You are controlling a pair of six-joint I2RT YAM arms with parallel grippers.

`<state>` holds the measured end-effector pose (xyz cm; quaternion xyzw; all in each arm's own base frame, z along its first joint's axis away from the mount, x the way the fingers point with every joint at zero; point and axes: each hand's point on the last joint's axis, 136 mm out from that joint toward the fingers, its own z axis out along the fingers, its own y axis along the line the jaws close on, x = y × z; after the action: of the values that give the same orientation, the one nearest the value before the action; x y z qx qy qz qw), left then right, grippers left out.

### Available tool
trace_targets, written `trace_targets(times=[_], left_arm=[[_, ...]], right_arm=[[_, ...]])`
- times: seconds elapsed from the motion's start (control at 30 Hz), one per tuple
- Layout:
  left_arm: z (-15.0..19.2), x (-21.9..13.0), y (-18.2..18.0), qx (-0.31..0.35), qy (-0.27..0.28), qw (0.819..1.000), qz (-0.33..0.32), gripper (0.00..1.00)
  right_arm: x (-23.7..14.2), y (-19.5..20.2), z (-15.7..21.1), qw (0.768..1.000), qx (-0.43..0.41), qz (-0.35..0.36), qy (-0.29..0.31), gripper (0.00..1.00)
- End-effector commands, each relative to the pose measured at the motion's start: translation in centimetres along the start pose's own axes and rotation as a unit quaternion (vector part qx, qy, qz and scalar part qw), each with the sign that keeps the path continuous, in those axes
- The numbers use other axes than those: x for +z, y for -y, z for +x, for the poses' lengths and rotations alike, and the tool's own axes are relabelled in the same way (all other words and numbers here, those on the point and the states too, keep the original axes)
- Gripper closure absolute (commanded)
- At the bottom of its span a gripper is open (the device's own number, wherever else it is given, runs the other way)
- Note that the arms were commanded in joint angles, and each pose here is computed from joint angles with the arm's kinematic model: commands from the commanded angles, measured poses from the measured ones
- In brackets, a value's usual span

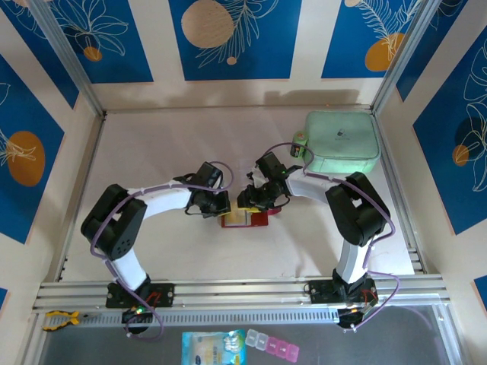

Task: Take the credit cards out of the card holder

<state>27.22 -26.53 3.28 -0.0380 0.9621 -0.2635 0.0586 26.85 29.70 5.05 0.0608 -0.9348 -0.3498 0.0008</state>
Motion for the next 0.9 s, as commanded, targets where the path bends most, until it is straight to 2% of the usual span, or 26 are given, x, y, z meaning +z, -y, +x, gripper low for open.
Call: trace_targets(times=[0.0,0.87], left_arm=[[1.5,0.4,-1.2,-0.002,-0.023,1.0,-0.014,0.93],[1.7,0.3,-2.0,-0.007,-0.017,1.0,-0.024,0.95]], right_arm=[[0.1,0.0,0.6,1.0,0.006,-0.01,-0.011,0.6],[2.0,0.7,1.3,0.999,-0.011,-0.012,-0.037,0.69]])
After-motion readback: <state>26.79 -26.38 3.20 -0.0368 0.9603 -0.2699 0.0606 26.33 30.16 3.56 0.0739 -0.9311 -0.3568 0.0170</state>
